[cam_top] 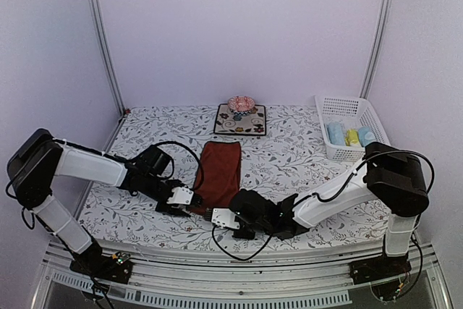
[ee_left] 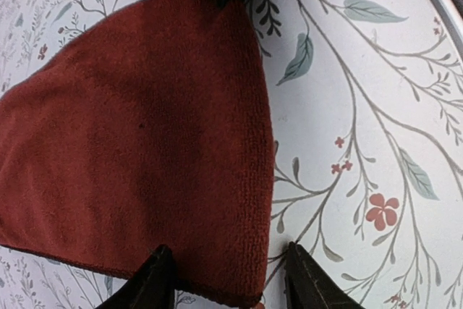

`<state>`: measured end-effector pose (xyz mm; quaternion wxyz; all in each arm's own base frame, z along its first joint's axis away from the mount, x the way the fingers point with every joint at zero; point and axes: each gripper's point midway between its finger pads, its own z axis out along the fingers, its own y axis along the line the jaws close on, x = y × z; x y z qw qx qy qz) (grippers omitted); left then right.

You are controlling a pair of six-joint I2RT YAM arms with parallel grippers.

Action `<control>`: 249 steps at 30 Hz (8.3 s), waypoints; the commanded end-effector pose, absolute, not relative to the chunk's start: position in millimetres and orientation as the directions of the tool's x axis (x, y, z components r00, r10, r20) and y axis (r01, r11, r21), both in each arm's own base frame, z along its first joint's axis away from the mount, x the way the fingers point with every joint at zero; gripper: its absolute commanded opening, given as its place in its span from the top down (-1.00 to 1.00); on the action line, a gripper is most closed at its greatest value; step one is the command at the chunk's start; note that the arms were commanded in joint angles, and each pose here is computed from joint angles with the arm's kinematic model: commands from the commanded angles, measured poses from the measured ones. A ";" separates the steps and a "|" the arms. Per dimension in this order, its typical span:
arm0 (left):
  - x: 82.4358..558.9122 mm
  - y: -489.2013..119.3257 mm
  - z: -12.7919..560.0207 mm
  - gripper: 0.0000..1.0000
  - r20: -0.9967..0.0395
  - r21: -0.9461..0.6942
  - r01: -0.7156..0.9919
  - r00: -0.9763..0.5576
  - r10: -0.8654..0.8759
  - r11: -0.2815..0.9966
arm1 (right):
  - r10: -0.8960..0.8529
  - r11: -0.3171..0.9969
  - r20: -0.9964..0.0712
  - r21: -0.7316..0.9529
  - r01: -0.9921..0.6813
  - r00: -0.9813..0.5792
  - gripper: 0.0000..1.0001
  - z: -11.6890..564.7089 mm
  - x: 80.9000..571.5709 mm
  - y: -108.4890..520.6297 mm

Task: Roll the towels
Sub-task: Roll the towel at the center of the board.

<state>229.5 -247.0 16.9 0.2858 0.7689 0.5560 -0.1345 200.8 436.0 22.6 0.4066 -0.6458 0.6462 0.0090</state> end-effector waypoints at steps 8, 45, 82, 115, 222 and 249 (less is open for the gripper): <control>223.8 -238.9 45.4 -0.33 -0.561 0.398 0.901 0.387 0.732 -0.172 | -0.770 0.177 -0.637 -0.172 -0.969 -0.027 0.96 35.0 194.4 445.0; 251.8 -253.3 35.1 0.90 -0.509 0.474 0.869 0.400 0.763 -0.140 | -0.680 0.238 -0.516 0.517 -0.822 -0.521 0.95 45.6 225.8 434.1; 283.5 -235.7 6.4 0.62 -0.417 0.402 0.911 0.269 0.868 -0.089 | -0.662 0.430 -0.451 0.426 -0.796 -0.598 0.95 1.4 287.0 417.2; 248.1 -249.0 24.8 -0.05 -0.292 0.681 0.700 0.529 0.797 -0.215 | -0.664 0.406 -0.398 0.518 -0.753 -0.632 0.94 -7.6 274.2 420.8; 242.8 -235.7 65.1 -0.17 -0.623 0.227 0.967 0.233 0.747 -0.113 | -0.757 0.125 -0.651 -0.067 -0.990 -0.052 0.95 26.6 234.0 449.6; 225.2 -239.2 57.4 -0.02 -0.288 0.807 0.549 0.686 0.668 -0.215 | -0.650 0.269 -0.401 0.672 -0.690 -0.645 0.94 18.4 236.4 449.3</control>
